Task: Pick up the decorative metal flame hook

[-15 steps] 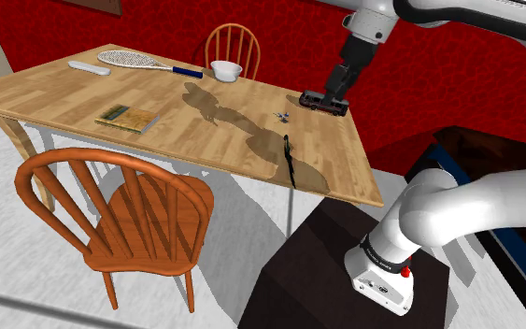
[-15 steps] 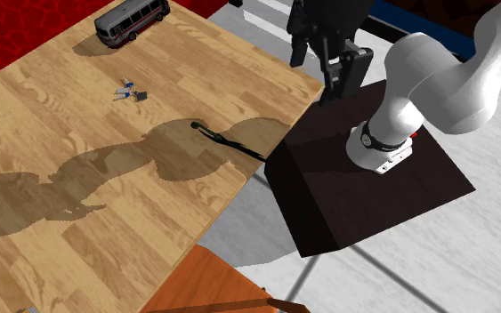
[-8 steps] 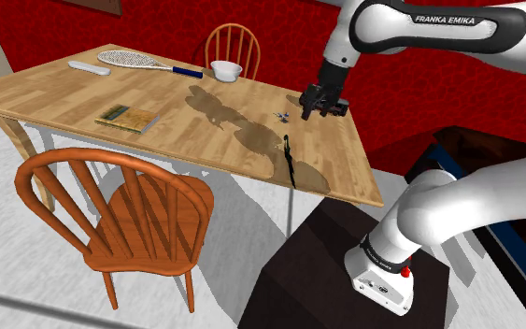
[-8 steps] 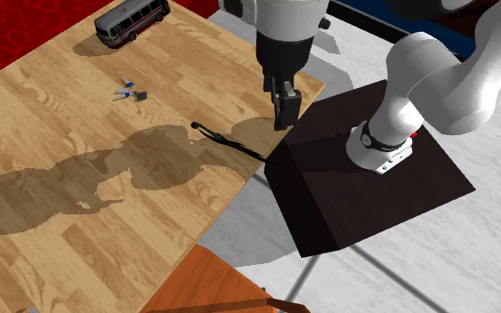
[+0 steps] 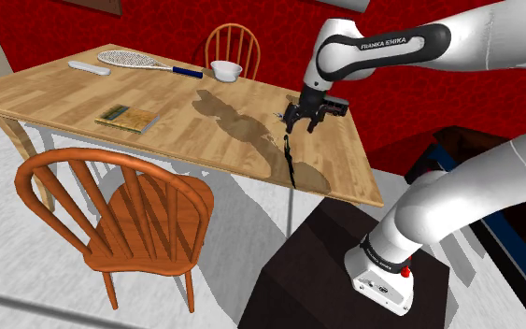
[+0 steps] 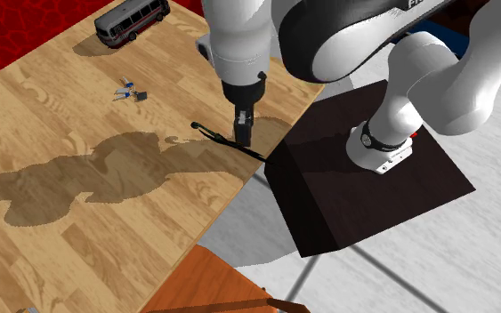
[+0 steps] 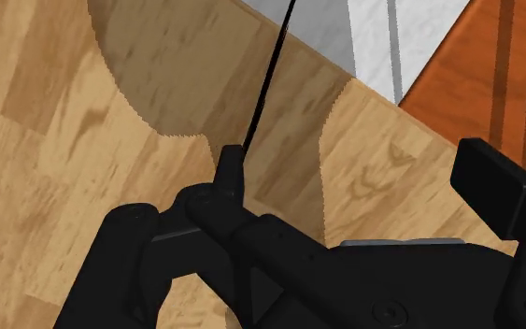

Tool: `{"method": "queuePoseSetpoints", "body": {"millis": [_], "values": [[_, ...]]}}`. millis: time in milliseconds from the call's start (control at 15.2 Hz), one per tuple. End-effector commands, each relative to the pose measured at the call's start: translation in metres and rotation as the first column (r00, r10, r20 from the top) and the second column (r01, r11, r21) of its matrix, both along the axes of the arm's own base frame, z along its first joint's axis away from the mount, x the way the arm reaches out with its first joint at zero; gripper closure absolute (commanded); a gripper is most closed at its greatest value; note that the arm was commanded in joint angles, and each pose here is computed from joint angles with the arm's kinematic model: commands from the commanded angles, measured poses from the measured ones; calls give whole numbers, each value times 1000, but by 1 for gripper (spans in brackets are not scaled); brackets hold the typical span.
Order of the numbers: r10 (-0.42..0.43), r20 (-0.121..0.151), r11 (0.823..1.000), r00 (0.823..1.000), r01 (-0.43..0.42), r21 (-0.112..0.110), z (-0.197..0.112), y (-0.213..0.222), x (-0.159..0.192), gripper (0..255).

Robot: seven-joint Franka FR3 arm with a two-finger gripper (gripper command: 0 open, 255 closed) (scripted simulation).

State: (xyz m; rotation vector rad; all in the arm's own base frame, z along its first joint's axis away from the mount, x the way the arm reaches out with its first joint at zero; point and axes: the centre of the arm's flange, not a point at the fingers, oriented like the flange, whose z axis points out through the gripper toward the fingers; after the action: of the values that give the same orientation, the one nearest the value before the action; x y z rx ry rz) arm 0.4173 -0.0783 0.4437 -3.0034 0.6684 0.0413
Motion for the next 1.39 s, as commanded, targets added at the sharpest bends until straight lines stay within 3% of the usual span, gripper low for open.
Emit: {"method": "queuePoseSetpoints", "body": {"millis": [0,264,660,1254,1320], "values": [[-63,-13,998,998,63,2,-21,-12,9,0],[-183,-42,983,982,183,5,-68,-36,25,0],[-343,-82,939,936,344,3,-132,-70,41,0],[-343,-82,939,936,344,3,-172,-70,41,0],[-343,-82,939,936,345,3,-173,-69,41,255]]}}
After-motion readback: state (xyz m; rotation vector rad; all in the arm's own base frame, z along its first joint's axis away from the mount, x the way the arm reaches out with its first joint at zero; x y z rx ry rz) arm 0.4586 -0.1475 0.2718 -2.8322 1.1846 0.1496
